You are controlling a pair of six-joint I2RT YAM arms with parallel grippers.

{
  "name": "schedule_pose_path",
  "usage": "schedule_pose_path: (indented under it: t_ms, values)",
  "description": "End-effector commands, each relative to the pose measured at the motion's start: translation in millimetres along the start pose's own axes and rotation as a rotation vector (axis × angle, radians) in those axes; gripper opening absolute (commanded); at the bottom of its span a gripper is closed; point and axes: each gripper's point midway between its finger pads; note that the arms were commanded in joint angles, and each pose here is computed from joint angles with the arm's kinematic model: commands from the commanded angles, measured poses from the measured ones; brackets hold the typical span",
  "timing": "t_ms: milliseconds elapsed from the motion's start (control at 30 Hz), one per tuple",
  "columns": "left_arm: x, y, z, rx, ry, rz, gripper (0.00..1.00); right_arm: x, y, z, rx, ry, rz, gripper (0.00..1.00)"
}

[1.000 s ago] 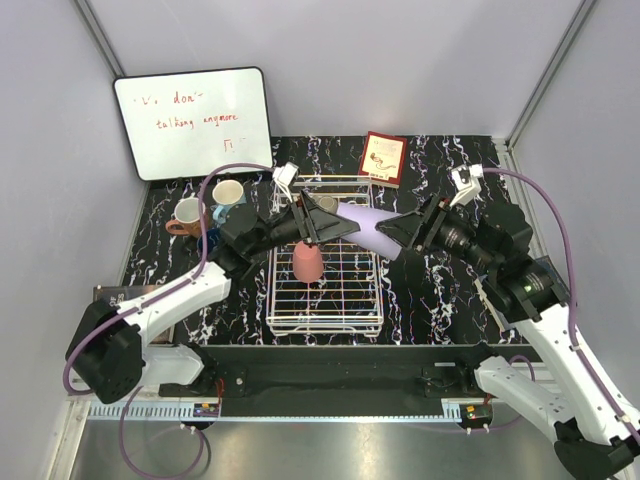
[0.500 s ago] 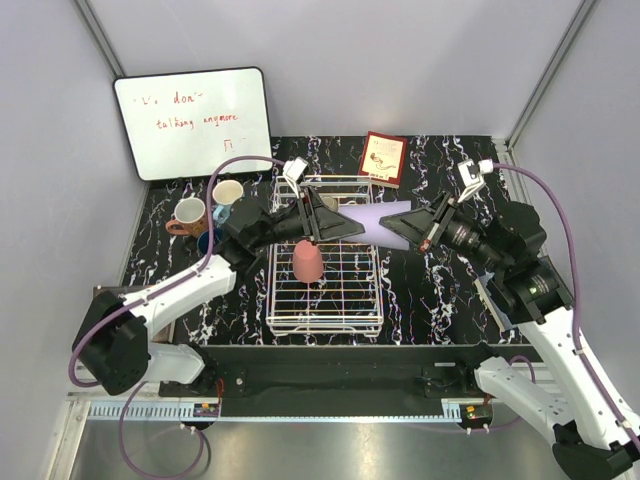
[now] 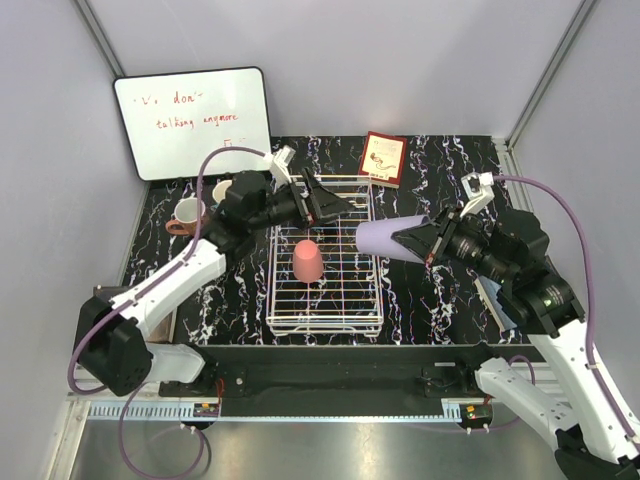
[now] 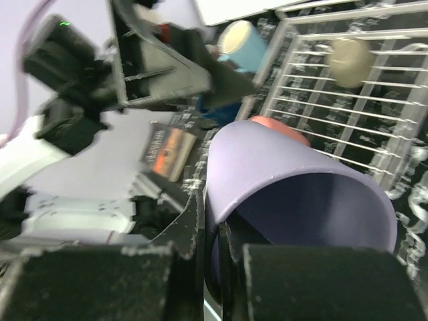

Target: Unload the cups from the dish rack

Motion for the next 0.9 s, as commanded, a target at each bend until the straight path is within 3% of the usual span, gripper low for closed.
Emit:
schedule_pose_path:
  t_ms: [0,33,133,233,467,633,867]
  values:
    - [3.1,-39.1,-49.4,-0.263,0.076,-0.192,0.99,-52.7,-6.4,-20.4,-0.028,-0.074,0.329,0.0]
    - [2.4,-50.9,-62.9,-0.352,0.097,-0.232,0.99,-73.1,-9.6,-10.3,0.032,-0.078,0.437,0.0]
    - [9.3,-71.4,-70.5,-0.421,0.134,-0.333,0.99,-134.9,-13.1,-16.5,0.152,-0.185,0.782,0.0]
    - [20.1,-85.0,-61.9,-0.389,0.125,-0.439,0.99,-172.4,-6.9,-46.0,0.205,-0.3,1.021,0.0]
    - [90.3,-126.3,-36.4,-0.358,0.076,-0.749,0.99,-242.0,82.0,-33.0,0.39,-0.222,1.128,0.0]
    - [93.5,-144.4,-24.5,-0.368,0.087,-0.746,0.99,-278.9,116.4,-38.8,0.404,-0.153,1.175,0.0]
    - [96.9,-156.0,-16.7,-0.347,0.128,-0.763,0.99,-337.6,144.6,-10.8,0.501,-0.037,1.204,0.0]
Point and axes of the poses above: each gripper's point midway between its finger pads, its own y axis out along the fingers, its own x axis along the line the jaws close on, z = x × y, and after that the axes turned 14 degrees about -y, right-handed
